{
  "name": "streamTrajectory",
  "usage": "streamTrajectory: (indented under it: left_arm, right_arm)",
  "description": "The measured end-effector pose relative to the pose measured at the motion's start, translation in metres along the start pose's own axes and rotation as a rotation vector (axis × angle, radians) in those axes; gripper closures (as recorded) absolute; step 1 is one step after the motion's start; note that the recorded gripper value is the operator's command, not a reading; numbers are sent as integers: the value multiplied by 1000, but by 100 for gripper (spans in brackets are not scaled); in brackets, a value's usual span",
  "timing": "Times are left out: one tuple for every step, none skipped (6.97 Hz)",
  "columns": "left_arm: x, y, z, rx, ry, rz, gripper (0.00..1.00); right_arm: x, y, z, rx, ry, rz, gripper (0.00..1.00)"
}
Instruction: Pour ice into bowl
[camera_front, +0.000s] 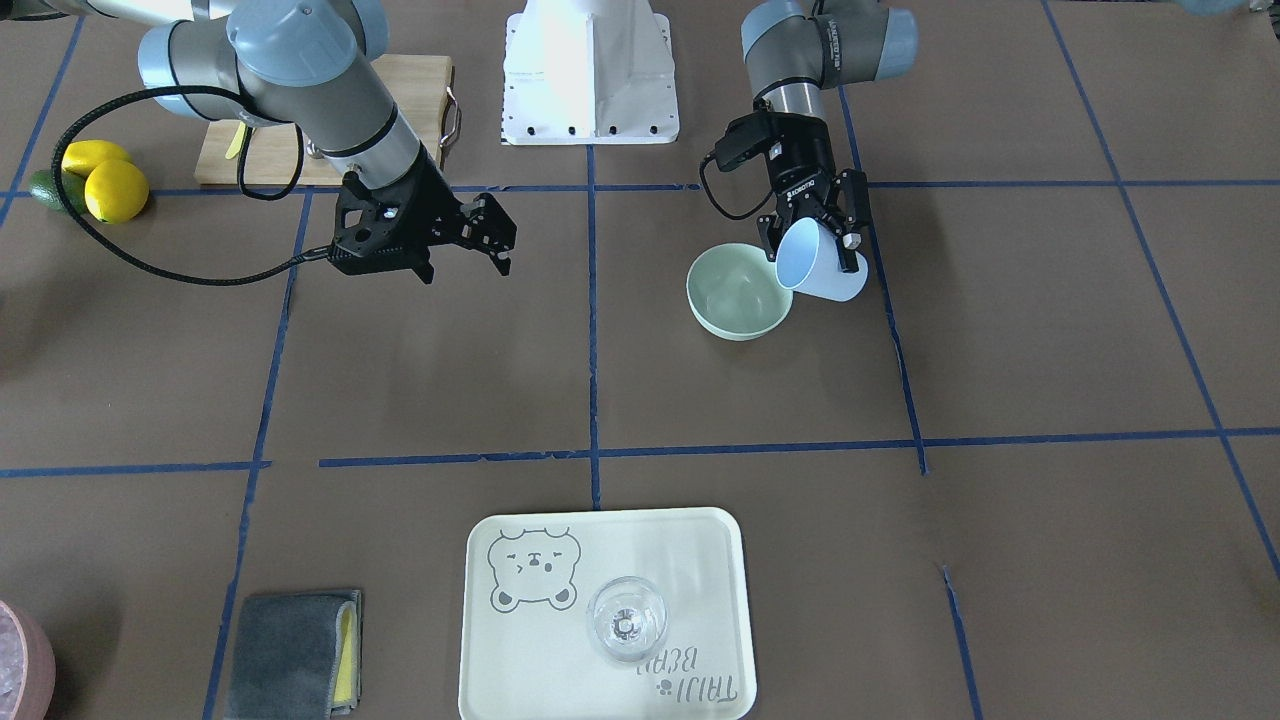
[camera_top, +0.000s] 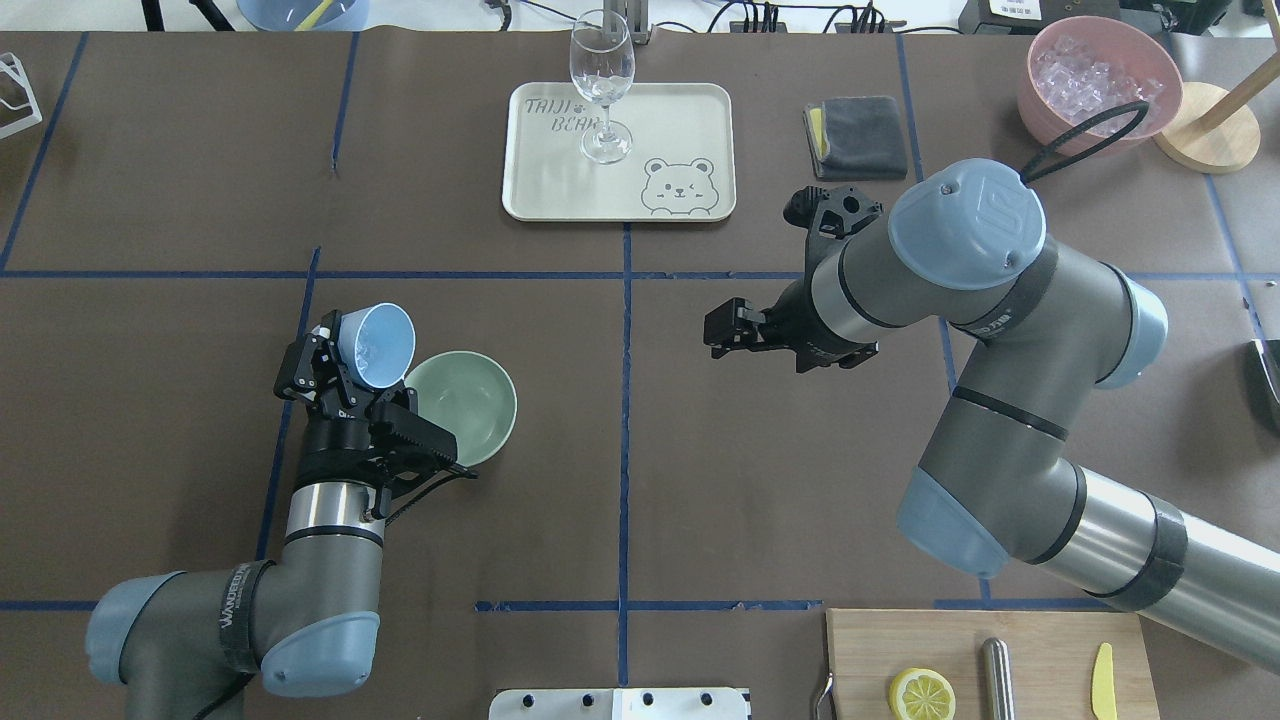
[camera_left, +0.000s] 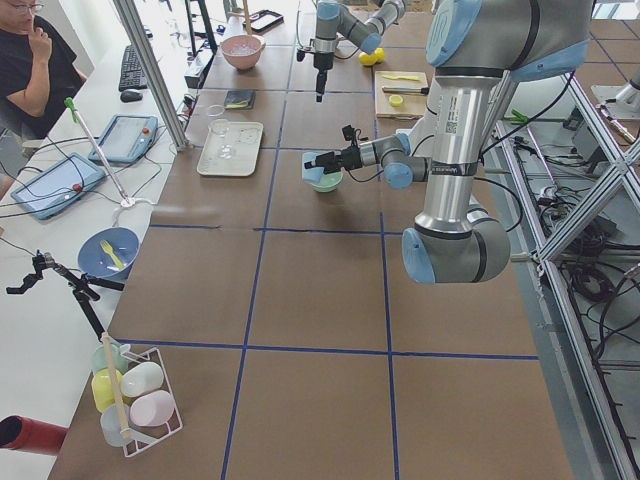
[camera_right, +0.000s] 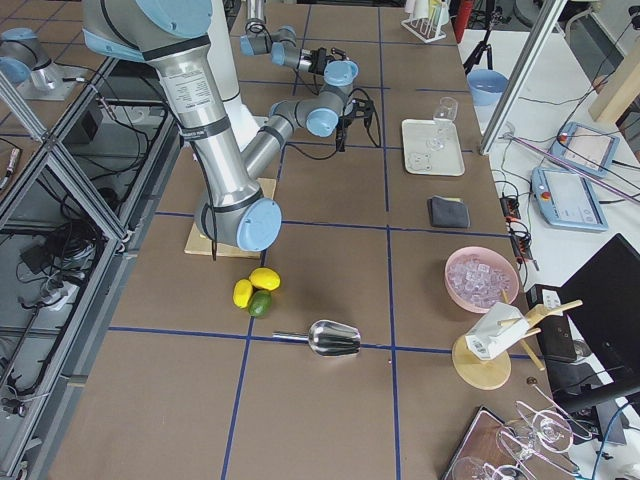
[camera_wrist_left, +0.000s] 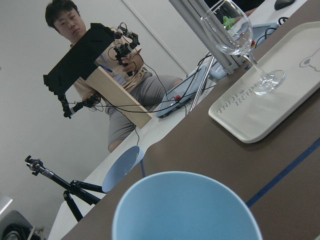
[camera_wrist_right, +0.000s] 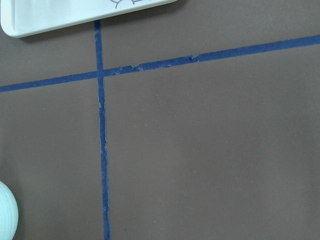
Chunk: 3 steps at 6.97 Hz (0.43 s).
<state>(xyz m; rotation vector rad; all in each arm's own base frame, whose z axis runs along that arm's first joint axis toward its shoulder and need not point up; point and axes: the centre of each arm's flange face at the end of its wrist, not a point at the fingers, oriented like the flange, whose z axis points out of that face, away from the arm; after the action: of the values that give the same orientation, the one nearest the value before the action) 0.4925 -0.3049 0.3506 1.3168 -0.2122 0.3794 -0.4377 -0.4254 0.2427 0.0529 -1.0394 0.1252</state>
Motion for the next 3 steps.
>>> streamTrajectory:
  left_arm:
    - [1,3,1,4,-17,134,100]
    - [2,4,2,4,-26,244,100]
    - [1,5,2,4,-30,331,100]
  right_arm:
    - [0,0,0,1,0,1,0]
    - [0,0,0,1,0,2,0]
    - [0,0,0,2,1,3,0]
